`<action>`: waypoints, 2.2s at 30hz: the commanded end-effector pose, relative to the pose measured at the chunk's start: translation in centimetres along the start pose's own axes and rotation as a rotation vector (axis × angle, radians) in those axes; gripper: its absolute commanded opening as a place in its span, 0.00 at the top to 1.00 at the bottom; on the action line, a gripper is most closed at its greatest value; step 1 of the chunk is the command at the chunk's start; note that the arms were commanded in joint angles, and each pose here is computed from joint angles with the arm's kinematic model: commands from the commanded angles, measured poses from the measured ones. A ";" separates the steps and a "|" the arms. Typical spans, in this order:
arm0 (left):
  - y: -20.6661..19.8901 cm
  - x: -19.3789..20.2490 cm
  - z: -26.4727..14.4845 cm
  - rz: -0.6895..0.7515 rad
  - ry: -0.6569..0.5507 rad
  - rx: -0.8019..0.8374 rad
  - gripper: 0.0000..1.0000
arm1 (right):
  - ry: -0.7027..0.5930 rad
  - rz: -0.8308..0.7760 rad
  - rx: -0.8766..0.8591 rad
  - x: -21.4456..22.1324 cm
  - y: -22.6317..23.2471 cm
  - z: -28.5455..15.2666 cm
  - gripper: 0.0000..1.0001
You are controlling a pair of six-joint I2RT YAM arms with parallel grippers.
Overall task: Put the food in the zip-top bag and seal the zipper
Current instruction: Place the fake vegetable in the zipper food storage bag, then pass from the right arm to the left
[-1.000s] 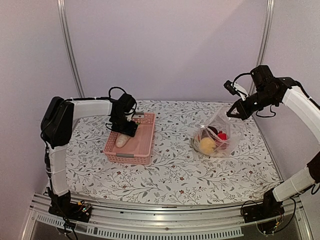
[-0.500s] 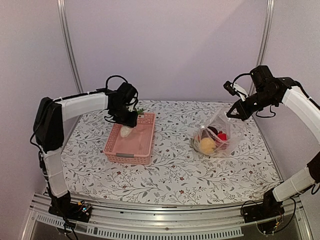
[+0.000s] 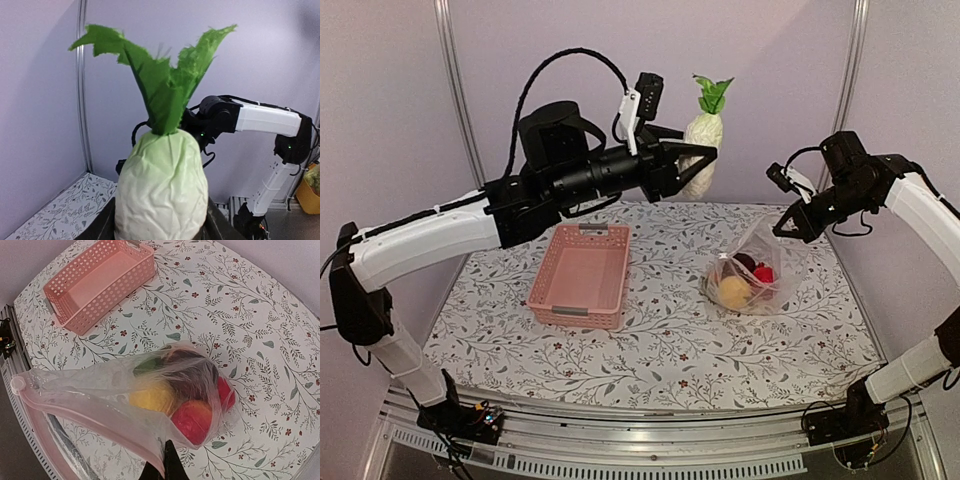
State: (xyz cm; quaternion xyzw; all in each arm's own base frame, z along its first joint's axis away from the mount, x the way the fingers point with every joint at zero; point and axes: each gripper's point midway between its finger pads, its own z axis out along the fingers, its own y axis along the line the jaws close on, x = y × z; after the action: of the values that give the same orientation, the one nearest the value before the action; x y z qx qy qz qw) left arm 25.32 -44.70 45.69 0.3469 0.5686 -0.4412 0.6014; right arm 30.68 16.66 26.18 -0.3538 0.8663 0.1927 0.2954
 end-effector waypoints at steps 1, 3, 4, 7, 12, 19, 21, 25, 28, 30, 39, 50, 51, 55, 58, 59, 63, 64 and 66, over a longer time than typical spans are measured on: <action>-6.2 1.1 3.2 0.070 -0.124 0.281 0.68 | 0.007 -0.009 -0.033 0.3 1.3 -0.5 1.00; -7.7 2.4 4.5 0.085 -0.139 0.341 0.68 | 0.001 -0.004 -0.052 0.1 1.7 -0.7 1.00; -8.3 2.9 4.9 0.092 -0.154 0.360 0.68 | -0.006 -0.001 -0.068 -0.1 2.0 -0.9 1.00; -9.4 4.8 6.5 0.098 -0.183 0.403 0.68 | -0.025 0.014 -0.133 -0.5 3.2 -1.2 1.00; -8.6 9.3 9.7 0.117 -0.099 0.375 0.68 | -0.029 0.030 -0.175 -1.2 3.7 -1.4 1.00; -4.9 14.1 11.4 0.184 0.014 0.188 0.35 | -0.040 0.013 -0.166 -1.8 3.8 -2.2 1.00; -4.3 13.7 11.5 0.193 0.023 0.146 0.28 | -0.037 0.011 -0.160 -1.7 3.7 -2.1 1.00; -3.6 12.5 11.2 0.212 0.054 0.090 0.20 | -0.038 0.013 -0.158 -1.8 3.6 -2.0 1.00; -4.7 11.2 10.4 0.236 0.072 0.133 0.20 | -0.039 0.016 -0.156 -1.9 3.4 -1.8 1.00; -6.6 10.1 9.3 0.251 0.084 0.193 0.22 | -0.035 0.017 -0.148 -1.8 3.2 -1.6 1.00; -10.3 12.8 3.3 0.424 0.338 0.319 0.34 | -0.024 -0.011 -0.128 -1.1 3.2 -1.8 1.00; -6.9 19.7 5.0 0.674 0.671 0.178 0.32 | -0.018 -0.008 -0.159 -0.4 3.8 -1.6 1.00; -7.0 20.2 5.1 0.691 0.680 0.186 0.31 | -0.016 -0.010 -0.158 -0.4 3.8 -1.6 1.00; -6.5 22.3 5.4 0.763 0.730 0.171 0.31 | -0.010 -0.006 -0.154 -0.2 3.7 -1.6 1.00; -6.4 23.2 6.0 0.823 0.748 0.169 0.38 | -0.010 -0.006 -0.156 -0.2 3.8 -1.7 1.00; -6.3 23.5 6.3 0.848 0.751 0.165 0.42 | -0.012 -0.009 -0.158 -0.3 3.8 -1.7 1.00; -6.1 23.6 7.5 0.906 0.754 0.138 0.71 | -0.021 -0.015 -0.160 -0.4 4.0 -2.0 1.00; -6.0 23.3 7.7 0.906 0.744 0.129 0.78 | -0.023 -0.016 -0.160 -0.4 4.0 -2.1 0.99; -5.9 22.6 8.0 0.909 0.720 0.113 0.88 | -0.030 -0.020 -0.167 -0.6 4.3 -2.3 0.98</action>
State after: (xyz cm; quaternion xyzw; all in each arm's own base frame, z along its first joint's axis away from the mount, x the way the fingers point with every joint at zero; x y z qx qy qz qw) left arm 21.88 -56.95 23.73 0.7183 0.5168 -0.0447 0.4636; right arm 28.08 18.35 28.06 -0.3710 0.8489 0.2586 0.2737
